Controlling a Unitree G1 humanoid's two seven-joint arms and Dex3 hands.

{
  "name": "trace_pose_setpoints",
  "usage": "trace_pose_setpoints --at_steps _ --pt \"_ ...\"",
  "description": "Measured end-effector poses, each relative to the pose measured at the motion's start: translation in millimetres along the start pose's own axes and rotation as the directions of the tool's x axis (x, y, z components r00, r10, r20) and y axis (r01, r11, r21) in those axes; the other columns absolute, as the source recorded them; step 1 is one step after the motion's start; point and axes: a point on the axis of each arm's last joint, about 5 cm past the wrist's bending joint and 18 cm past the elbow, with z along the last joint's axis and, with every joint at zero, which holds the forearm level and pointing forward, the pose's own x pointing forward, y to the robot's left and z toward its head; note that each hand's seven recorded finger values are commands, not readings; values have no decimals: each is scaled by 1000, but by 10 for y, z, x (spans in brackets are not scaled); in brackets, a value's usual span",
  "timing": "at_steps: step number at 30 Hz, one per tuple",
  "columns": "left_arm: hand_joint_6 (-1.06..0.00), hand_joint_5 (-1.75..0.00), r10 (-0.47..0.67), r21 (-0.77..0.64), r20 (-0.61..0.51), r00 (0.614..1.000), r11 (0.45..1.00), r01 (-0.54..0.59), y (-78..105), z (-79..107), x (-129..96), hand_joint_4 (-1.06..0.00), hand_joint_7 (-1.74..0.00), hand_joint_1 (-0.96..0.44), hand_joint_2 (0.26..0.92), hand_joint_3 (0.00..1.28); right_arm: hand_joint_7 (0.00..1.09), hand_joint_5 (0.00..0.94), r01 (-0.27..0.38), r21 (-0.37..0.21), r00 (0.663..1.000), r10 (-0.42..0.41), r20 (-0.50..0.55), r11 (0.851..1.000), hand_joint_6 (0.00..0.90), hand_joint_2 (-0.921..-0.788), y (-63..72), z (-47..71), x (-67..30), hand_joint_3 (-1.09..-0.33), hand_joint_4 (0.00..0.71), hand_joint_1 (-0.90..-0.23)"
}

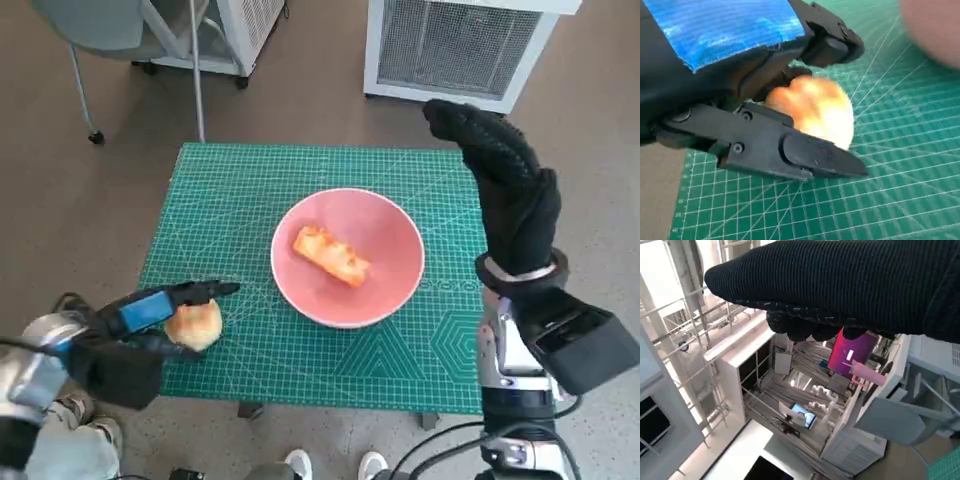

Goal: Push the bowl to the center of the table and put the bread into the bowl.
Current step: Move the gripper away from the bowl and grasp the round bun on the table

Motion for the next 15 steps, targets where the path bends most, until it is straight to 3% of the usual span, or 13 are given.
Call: trace_pose_setpoints --at_steps 2,3,4,7,15 --pt "-528 -157 -2 23 -9 1000 1000 2 7 1 22 -610 -516 -65 900 64 618 0 1 -2 1000 -1 0 1000 -1 -921 -5 2 -2 -838 250 -679" --pt "-507 -315 -5 41 -14 1000 999 5 12 4 33 -601 -849 -166 907 133 618 0 2 -2 1000 -2 0 1000 -1 -921 -8 3 -2 -838 250 -680" --pt "-506 -638 -6 54 -17 1000 999 7 14 6 40 -586 -1040 -106 912 149 618 0 2 -3 1000 -2 0 1000 -1 -921 -8 4 -2 -837 251 -680" --pt "-535 -993 8 84 -26 1000 996 -6 20 13 53 -644 -1209 -35 891 173 619 0 1 -4 1000 -1 1 1000 -1 -921 -8 5 -1 -837 251 -680" --pt "-578 -1134 30 135 -29 999 991 -25 96 32 -23 -708 -1247 -1 848 215 620 0 6 -9 1000 -6 1 1000 -1 -921 -17 8 -4 -838 251 -680"
